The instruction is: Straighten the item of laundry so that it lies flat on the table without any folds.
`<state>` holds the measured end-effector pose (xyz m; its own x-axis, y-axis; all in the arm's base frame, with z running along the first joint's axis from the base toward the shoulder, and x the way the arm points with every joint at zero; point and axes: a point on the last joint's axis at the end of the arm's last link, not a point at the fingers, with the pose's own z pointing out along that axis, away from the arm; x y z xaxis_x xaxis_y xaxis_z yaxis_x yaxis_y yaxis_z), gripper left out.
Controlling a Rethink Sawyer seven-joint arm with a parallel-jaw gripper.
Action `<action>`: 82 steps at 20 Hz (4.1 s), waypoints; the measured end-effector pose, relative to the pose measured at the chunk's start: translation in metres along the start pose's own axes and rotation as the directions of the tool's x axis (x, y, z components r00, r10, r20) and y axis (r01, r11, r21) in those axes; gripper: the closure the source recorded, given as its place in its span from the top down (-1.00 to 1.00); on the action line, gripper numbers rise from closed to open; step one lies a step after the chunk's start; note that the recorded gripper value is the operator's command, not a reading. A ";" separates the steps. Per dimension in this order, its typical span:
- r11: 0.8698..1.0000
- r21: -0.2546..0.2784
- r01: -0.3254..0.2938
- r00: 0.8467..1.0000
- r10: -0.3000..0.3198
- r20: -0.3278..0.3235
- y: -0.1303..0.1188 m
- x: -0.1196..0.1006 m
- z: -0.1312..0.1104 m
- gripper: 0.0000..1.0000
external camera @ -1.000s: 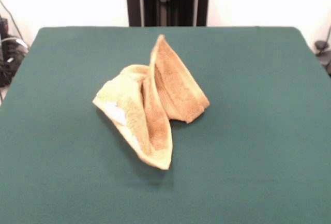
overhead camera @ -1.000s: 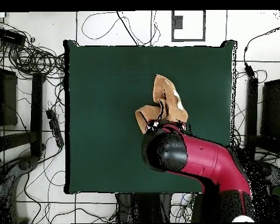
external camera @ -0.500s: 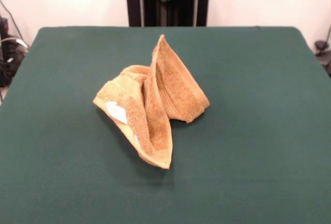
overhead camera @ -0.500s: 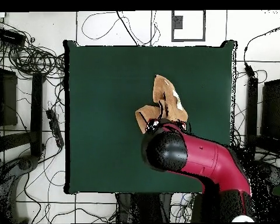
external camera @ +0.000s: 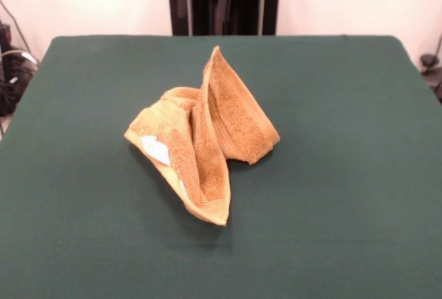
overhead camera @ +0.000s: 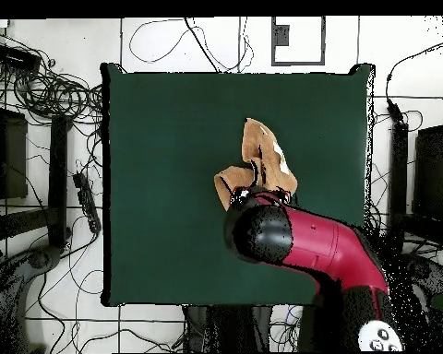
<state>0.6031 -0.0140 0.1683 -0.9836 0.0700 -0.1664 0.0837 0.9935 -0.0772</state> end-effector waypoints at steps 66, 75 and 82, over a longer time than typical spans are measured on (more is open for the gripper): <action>0.999 0.036 -0.029 1.000 0.029 0.008 0.090 -0.020 0.018 -1.00; 0.995 0.042 -0.096 0.995 0.095 0.023 0.077 -0.026 0.011 -1.00; 0.993 0.034 -0.111 0.994 0.110 0.023 0.077 -0.028 0.010 -1.00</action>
<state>0.6392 0.0599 0.1570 -0.9643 0.1771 -0.1968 0.1979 0.9759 -0.0915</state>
